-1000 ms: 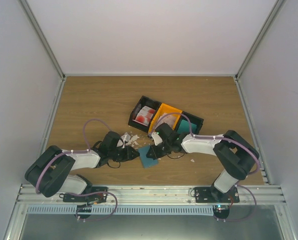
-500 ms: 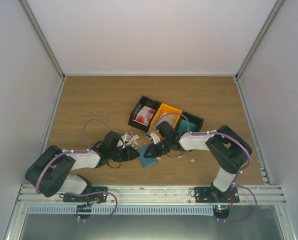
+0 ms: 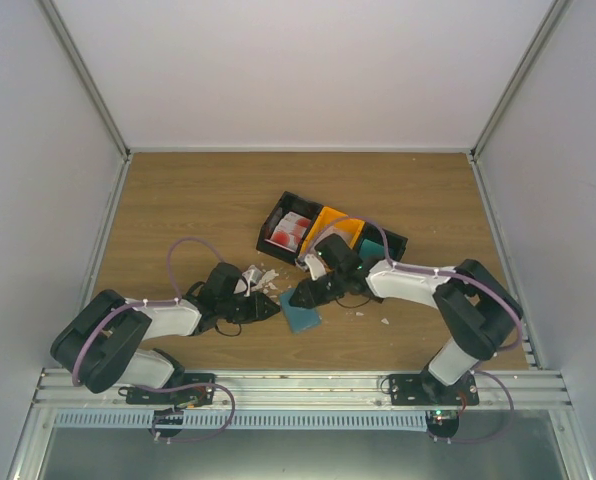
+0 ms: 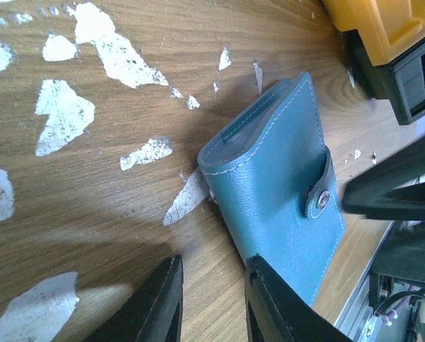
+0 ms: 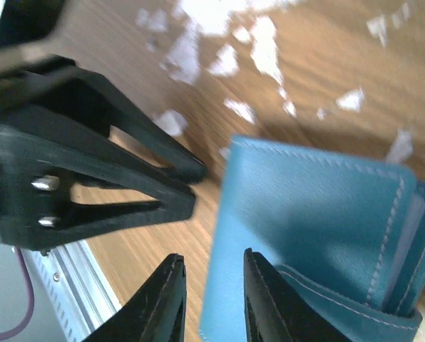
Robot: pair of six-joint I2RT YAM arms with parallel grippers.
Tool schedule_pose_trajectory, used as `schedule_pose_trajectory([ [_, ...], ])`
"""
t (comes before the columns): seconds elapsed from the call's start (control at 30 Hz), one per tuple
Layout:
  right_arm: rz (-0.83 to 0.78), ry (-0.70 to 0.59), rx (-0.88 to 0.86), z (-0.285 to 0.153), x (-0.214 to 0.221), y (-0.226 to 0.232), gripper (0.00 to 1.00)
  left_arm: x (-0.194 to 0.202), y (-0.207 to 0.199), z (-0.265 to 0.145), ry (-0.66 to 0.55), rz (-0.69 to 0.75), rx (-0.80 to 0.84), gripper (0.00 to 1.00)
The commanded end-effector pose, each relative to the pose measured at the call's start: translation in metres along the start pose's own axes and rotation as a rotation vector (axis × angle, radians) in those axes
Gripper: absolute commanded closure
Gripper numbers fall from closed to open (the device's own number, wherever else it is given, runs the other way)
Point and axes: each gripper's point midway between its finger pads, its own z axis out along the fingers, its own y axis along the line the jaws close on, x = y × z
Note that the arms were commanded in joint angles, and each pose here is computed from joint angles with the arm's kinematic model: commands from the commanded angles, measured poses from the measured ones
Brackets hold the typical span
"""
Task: Put the credit cards into the card holder
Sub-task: Close the card holder at the center of the board.
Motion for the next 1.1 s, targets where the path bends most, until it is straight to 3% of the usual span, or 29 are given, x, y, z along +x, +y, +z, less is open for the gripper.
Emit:
schedule_pose_trajectory([
  [0.0,-0.083,-0.071,0.063,-0.022,-0.025,0.023,0.74,-0.006,-0.005,0.002,-0.011,0.024,0.007,0.72],
  [0.37,-0.098,-0.055,0.664,-0.030,-0.013,-0.020,0.71,-0.007,-0.007,0.001,-0.037,-0.017,0.031,0.67],
  [0.73,-0.096,-0.007,0.617,-0.006,0.001,-0.024,0.85,-0.003,-0.011,0.009,-0.016,-0.026,0.058,0.67],
  [1.07,-0.061,-0.003,0.538,0.001,0.009,-0.023,0.84,0.002,-0.009,0.021,0.019,-0.036,0.052,0.68],
])
